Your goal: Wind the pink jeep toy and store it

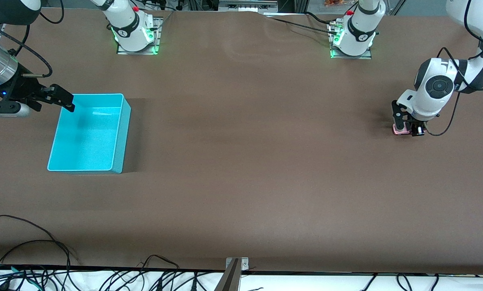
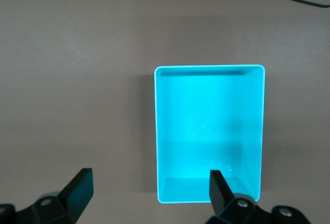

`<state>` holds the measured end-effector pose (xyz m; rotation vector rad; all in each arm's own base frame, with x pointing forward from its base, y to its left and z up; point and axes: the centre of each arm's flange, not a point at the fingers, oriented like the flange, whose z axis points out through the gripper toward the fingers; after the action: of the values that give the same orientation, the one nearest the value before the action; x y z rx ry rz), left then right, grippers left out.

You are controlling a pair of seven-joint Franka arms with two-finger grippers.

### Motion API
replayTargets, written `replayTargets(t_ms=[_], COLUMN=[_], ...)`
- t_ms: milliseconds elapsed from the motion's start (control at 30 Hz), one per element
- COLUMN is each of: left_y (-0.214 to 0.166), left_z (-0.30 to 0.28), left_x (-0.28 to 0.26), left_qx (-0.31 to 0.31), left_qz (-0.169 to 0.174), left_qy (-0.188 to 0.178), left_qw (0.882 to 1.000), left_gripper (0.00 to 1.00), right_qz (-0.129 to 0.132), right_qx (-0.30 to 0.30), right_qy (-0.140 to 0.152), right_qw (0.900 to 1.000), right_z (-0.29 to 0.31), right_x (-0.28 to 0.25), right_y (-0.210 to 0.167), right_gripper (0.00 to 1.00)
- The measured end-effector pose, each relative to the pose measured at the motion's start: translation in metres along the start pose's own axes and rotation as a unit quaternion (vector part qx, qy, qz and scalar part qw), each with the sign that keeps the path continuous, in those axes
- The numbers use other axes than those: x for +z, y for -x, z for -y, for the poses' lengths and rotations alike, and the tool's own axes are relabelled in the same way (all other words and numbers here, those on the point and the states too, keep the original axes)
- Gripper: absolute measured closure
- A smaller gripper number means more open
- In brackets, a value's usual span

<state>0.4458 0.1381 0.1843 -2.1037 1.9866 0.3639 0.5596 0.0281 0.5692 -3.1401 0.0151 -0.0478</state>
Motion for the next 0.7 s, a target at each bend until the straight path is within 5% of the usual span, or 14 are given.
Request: replayTargets(t_ms=[267,701], left_y=[-0.001,-0.011], left_z=[0.001,0.010], left_x=[-0.001,0.005], left_qx=[0.003,0.013], left_qz=[0.000,-0.002], left_qy=[-0.001,-0.008], left_qw=[1.000,1.000], left_gripper=[0.49,0.00], right_qz=[0.000,0.000], right_qx=[0.000,0.000], right_qy=[0.000,0.000], right_qw=[1.000,1.000], right_z=[0.000,0.000], right_x=[0.000,0.000], right_y=[0.000,0.000], right_gripper=[0.00,0.00])
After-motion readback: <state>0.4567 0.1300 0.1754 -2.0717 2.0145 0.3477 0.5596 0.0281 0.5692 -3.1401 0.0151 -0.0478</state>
